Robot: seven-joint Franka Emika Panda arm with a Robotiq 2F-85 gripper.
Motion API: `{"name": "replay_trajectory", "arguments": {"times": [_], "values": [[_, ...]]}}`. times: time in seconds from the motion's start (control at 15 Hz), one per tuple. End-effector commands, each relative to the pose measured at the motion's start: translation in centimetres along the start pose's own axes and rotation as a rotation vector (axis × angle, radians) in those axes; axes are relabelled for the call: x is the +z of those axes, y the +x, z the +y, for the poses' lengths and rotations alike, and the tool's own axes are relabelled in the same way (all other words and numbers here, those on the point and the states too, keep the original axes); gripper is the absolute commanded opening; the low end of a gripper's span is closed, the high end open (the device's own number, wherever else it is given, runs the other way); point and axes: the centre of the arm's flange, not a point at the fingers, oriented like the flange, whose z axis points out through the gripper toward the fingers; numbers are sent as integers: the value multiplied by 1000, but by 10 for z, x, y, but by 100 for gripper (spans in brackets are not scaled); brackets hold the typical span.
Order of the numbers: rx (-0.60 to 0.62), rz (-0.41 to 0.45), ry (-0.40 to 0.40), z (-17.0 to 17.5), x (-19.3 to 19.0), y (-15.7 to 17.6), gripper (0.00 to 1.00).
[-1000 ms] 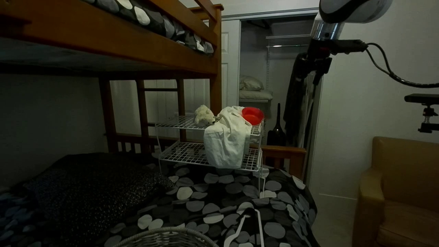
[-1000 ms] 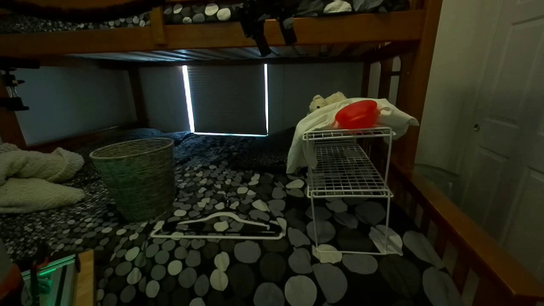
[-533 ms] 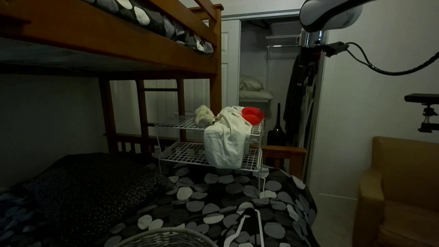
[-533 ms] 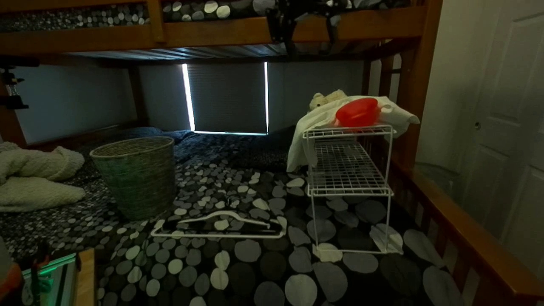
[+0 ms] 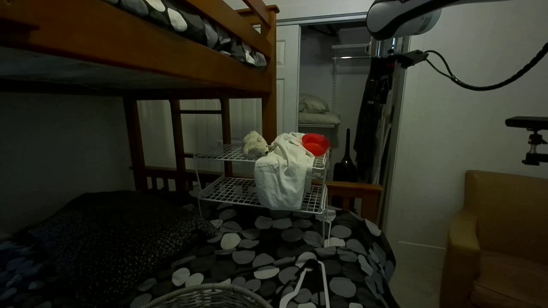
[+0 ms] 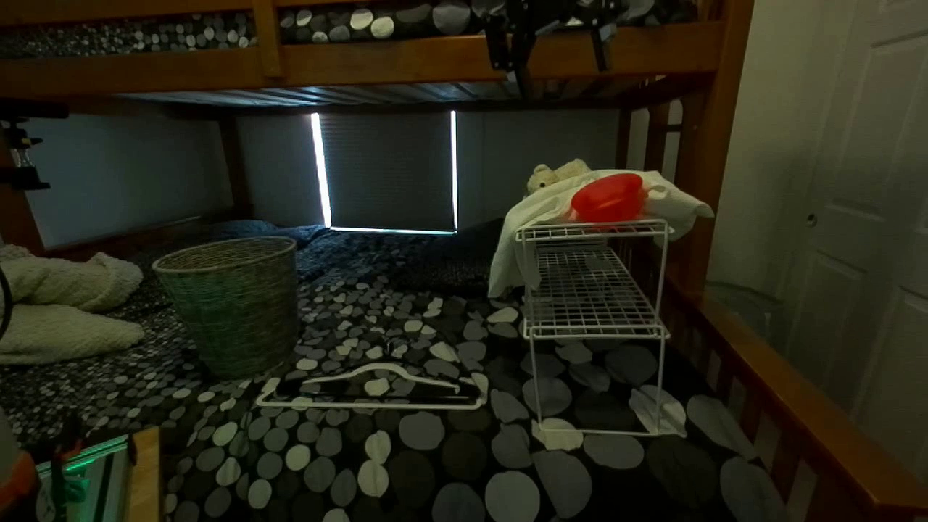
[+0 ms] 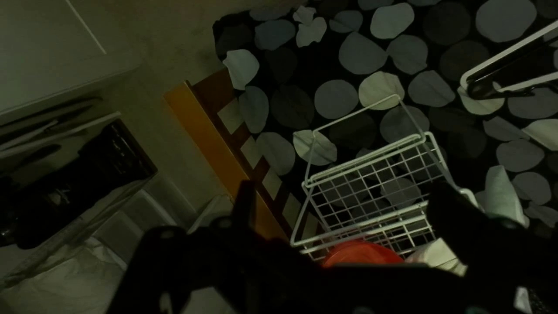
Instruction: Pick up the bowl, then place it on the bed
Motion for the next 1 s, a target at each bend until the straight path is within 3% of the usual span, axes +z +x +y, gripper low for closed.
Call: {"name": "replay_trajectory", "arguments": {"times": [0.0, 0.33, 0.53, 0.73, 0.93], "values": [[-2, 13, 3, -9, 4, 1, 100], [53, 159, 61, 50, 82, 60, 100], [47, 242, 156, 70, 146, 94, 100], [87, 354, 245, 66, 189, 142, 100], [82, 443, 225, 31, 174, 155, 100]]}}
